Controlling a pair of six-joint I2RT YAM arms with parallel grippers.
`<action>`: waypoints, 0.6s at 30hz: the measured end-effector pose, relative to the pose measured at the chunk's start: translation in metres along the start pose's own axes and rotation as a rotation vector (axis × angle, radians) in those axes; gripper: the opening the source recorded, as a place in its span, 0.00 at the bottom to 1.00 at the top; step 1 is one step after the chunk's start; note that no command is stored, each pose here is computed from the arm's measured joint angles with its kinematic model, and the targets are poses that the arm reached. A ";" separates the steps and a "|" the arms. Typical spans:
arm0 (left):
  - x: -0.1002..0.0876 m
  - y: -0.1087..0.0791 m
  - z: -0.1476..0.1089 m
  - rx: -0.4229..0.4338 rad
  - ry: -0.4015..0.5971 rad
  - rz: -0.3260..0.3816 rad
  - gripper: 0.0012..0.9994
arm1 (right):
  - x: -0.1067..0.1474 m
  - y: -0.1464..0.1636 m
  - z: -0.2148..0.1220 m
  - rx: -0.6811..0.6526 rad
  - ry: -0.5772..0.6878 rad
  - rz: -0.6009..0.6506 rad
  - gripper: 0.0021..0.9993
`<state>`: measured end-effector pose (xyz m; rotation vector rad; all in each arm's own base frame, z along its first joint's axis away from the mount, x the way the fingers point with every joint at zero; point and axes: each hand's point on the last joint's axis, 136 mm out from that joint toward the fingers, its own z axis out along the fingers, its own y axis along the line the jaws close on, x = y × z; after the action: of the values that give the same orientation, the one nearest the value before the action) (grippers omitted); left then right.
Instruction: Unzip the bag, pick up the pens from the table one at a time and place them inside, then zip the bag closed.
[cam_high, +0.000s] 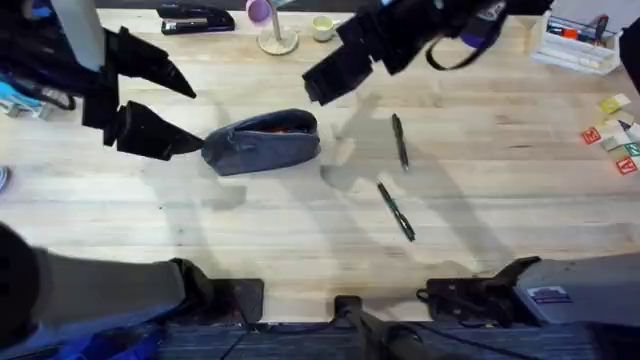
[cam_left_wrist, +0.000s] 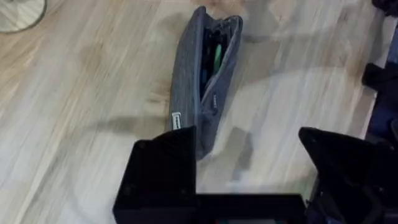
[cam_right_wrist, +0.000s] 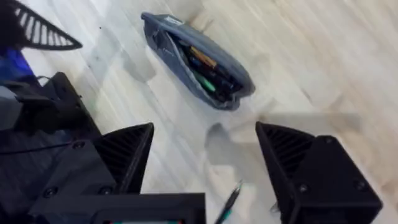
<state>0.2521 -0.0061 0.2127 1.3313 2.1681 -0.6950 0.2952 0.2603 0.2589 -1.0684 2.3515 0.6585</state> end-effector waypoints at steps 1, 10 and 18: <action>-0.001 -0.002 -0.002 -0.010 0.006 -0.007 1.00 | -0.004 0.000 0.002 -0.002 -0.001 -0.019 1.00; -0.004 -0.015 -0.012 -0.059 0.038 -0.032 1.00 | -0.023 0.020 0.025 -0.045 0.010 -0.275 0.89; -0.003 -0.014 -0.012 -0.063 0.045 -0.038 1.00 | -0.023 0.029 0.049 -0.071 0.026 -0.659 0.13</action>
<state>0.2384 -0.0057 0.2263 1.2879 2.2377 -0.6112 0.2964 0.3186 0.2413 -1.7650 1.8251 0.4721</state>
